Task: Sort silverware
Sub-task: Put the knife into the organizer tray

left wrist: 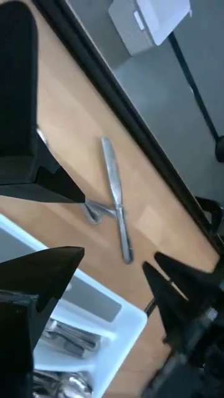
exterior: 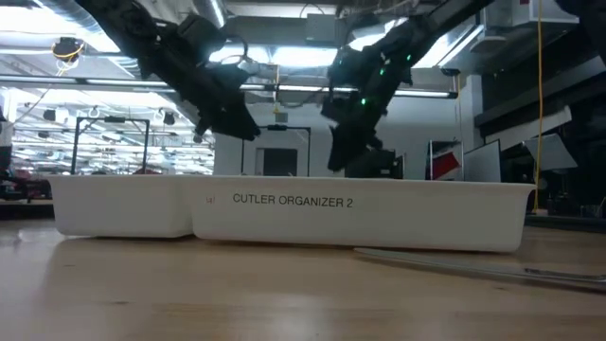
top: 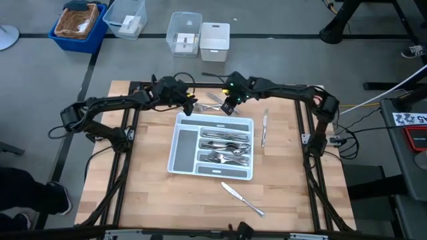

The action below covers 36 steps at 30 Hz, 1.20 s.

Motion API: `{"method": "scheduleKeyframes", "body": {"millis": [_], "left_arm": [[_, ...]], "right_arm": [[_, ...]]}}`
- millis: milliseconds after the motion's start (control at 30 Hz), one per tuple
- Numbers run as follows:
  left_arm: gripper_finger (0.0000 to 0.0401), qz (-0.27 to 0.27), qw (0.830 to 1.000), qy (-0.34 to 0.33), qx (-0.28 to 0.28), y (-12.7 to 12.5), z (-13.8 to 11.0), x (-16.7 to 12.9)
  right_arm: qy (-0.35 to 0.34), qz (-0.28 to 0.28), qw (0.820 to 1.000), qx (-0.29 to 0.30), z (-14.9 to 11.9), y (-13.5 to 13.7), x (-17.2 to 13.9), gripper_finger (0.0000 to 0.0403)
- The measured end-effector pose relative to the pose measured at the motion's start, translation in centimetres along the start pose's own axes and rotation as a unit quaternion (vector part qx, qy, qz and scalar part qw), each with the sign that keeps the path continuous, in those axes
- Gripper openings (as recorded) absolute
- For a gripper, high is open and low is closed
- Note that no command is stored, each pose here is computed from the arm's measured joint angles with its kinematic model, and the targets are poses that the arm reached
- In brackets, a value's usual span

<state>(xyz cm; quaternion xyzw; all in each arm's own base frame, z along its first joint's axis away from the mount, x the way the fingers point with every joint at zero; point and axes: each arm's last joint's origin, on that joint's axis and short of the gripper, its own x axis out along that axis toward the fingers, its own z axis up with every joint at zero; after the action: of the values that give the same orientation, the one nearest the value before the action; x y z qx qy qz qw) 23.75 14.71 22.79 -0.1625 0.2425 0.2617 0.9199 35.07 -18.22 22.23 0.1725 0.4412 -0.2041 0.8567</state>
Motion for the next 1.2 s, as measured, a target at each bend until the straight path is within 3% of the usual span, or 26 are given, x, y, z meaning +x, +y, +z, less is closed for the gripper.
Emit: {"method": "scheduleKeyframes", "body": {"millis": [433,1200], "left_arm": [[0.0114,0.003,0.999,0.045,0.005,0.3,-1.5,2.3],[0.0114,0.005,0.998,0.061,0.003,0.5,-2.1,3.1]], "right_arm": [[0.072,-0.013,0.997,0.027,-1.7,-3.0,5.4,0.0097],[0.078,-0.038,0.996,0.001,-2.3,-3.4,7.4,0.0097]]}}
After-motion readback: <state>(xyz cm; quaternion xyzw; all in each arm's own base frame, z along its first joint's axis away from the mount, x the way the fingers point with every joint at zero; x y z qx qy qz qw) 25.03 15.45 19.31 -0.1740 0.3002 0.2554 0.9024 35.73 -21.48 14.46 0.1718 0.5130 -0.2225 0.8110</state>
